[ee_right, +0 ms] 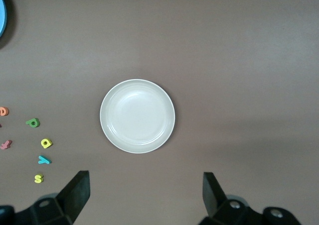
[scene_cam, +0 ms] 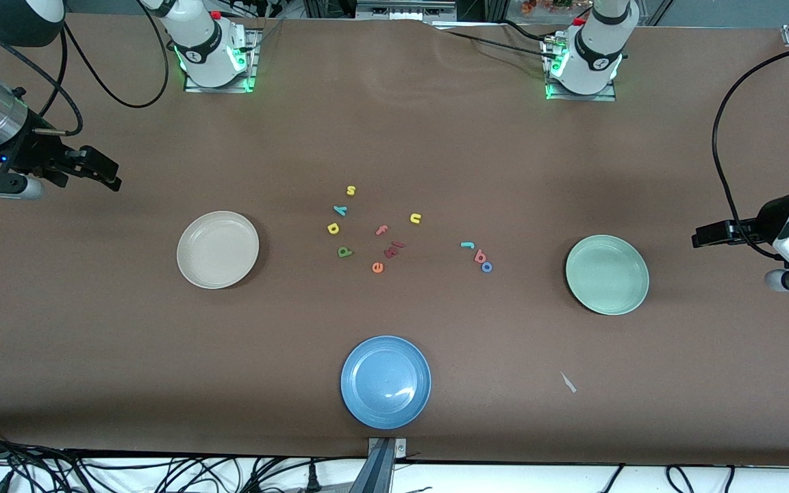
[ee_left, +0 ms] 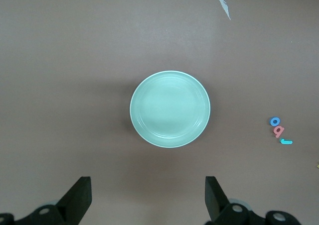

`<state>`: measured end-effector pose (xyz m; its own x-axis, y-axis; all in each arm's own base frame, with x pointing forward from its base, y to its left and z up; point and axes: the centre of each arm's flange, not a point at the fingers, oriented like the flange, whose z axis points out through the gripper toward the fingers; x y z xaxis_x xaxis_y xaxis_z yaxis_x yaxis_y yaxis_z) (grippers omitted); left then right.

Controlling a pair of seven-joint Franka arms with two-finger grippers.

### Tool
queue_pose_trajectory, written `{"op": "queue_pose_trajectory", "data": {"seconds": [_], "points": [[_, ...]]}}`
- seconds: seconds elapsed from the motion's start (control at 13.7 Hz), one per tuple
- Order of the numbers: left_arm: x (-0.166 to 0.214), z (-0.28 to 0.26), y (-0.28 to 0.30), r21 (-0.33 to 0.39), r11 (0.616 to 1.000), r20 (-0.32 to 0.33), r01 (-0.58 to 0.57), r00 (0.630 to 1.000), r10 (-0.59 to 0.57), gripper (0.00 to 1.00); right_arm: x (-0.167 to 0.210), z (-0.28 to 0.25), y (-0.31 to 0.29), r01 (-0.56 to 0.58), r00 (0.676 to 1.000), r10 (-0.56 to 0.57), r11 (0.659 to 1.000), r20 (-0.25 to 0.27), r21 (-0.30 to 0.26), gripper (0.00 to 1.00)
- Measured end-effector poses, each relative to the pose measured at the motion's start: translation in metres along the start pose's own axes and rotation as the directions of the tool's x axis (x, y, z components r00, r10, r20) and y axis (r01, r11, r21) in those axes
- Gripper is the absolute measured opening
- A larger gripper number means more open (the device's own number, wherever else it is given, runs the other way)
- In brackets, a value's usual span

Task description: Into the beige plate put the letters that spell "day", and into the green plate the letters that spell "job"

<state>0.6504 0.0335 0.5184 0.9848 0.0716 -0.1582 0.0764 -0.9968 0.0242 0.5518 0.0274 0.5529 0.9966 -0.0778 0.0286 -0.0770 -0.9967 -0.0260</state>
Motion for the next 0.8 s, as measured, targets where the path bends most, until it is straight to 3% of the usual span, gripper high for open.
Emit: {"op": "queue_pose_trajectory", "data": {"seconds": [0.8], "points": [[0.0001,0.0000,-0.0021,0.001,1.000,0.000,0.004,1.000,-0.004,1.00,-0.0002,0.0000,-0.0011,0.003,1.000,-0.003,1.000,0.000,-0.003,1.00]]}}
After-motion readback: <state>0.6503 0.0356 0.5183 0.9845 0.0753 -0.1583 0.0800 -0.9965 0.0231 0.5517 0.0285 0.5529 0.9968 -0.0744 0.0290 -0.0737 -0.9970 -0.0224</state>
